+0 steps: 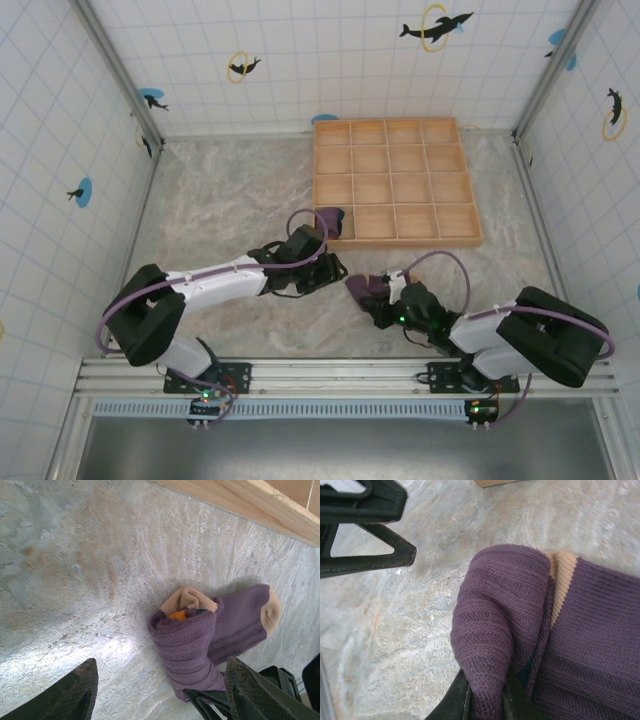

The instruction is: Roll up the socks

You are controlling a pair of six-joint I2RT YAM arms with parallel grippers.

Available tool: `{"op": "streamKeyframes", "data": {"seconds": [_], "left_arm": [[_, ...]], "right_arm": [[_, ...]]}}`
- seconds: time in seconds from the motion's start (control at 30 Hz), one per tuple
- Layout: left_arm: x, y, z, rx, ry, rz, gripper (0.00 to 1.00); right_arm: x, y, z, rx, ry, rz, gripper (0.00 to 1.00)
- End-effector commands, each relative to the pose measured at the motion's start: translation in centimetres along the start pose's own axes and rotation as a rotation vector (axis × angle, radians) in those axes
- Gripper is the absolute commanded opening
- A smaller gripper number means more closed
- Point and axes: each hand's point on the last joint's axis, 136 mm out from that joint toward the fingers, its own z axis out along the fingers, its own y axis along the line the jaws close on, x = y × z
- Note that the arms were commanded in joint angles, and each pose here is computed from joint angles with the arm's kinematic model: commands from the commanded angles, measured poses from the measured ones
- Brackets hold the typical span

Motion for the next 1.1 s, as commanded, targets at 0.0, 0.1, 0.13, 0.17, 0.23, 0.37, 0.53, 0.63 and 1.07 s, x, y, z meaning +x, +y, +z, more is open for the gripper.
{"op": "streamKeyframes", "data": {"seconds": [0.0,0.1,0.13,0.17,0.23,0.37,0.53,0.63,1.07], "left_arm": [[0.6,0.0,0.8,0.006,0.016,0.027,0.66],[1.3,-0.9,1.5,0.028,0.049,0.057,0.62],[1.6,-1.2,1.8,0.032,0.060,0.067,0.60],[1.8,-1.4,2.0,0.034,0.070,0.075,0.60],[2.2,-1.8,2.6,0.040,0.081,0.090,0.59],[2.7,-2.3,3.5,0.071,0.098,0.086,0.57],[2.7,-2.9,4.1,0.101,0.097,0.092,0.55],[2.7,-3.2,4.2,0.105,0.100,0.097,0.54],[3.9,-4.6,6.3,0.149,0.138,0.142,0.53]], "right_arm": [[3.3,-2.0,-1.2,0.024,0.096,0.173,0.00],[3.5,-2.6,-1.6,0.029,0.097,0.250,0.00],[3.8,-2.8,-1.7,0.037,0.103,0.273,0.00],[3.9,-3.0,-1.8,0.042,0.104,0.292,0.00],[4.2,-3.8,-2.0,0.082,0.096,0.343,0.00],[5.1,-5.1,-2.5,0.149,0.103,0.432,0.00],[7.0,-8.0,-3.9,0.315,0.103,0.585,0.00],[7.3,-8.9,-4.5,0.377,0.096,0.619,0.00],[9.5,-10.1,-5.7,0.448,0.139,0.679,0.00]]}}
